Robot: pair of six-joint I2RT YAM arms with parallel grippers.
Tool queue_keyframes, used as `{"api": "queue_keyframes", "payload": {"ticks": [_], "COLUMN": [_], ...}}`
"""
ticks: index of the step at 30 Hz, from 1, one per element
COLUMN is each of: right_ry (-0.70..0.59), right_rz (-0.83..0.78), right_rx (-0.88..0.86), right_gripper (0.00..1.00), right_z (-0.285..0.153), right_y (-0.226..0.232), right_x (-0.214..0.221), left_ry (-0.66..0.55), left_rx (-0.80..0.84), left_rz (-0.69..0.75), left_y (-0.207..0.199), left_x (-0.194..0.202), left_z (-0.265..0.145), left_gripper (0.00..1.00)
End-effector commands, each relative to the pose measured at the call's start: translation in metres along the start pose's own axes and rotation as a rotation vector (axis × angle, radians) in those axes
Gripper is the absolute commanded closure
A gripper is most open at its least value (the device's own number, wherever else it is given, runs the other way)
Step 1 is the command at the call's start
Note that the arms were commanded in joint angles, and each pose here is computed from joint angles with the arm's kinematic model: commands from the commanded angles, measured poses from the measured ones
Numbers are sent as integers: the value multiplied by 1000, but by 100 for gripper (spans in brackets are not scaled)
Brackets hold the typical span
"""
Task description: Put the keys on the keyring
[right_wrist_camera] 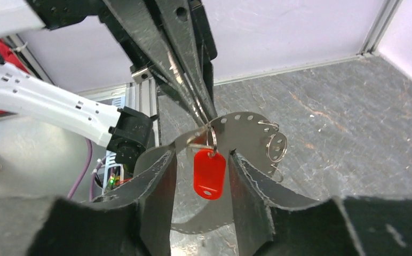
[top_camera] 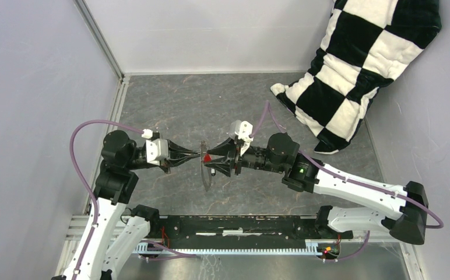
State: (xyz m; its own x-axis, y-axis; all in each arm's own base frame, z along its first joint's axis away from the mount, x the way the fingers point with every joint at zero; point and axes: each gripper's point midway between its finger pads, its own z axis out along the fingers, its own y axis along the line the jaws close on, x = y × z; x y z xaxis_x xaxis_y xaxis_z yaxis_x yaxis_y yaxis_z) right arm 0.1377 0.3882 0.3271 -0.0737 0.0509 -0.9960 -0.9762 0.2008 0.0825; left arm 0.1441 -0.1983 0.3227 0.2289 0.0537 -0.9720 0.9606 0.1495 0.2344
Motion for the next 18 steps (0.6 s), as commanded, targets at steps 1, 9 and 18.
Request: {"api": "queue_keyframes", "payload": {"ticks": [1, 9, 18], "right_ry": [-66, -73, -49], "right_rz": [-128, -247, -261], "right_rx": [-101, -153, -212], "right_gripper": [50, 43, 54], "right_z": [-18, -26, -7], "right_y": [19, 28, 31], "right_x": [-44, -72, -80], "left_ry": [-54, -64, -68], "left_rx": [65, 129, 148], "left_rz": [68, 44, 39], "left_y": [-9, -19, -24], "left_x": [-34, -41, -44], "left_z": [-1, -2, -3], "left_gripper": [98, 98, 98]}}
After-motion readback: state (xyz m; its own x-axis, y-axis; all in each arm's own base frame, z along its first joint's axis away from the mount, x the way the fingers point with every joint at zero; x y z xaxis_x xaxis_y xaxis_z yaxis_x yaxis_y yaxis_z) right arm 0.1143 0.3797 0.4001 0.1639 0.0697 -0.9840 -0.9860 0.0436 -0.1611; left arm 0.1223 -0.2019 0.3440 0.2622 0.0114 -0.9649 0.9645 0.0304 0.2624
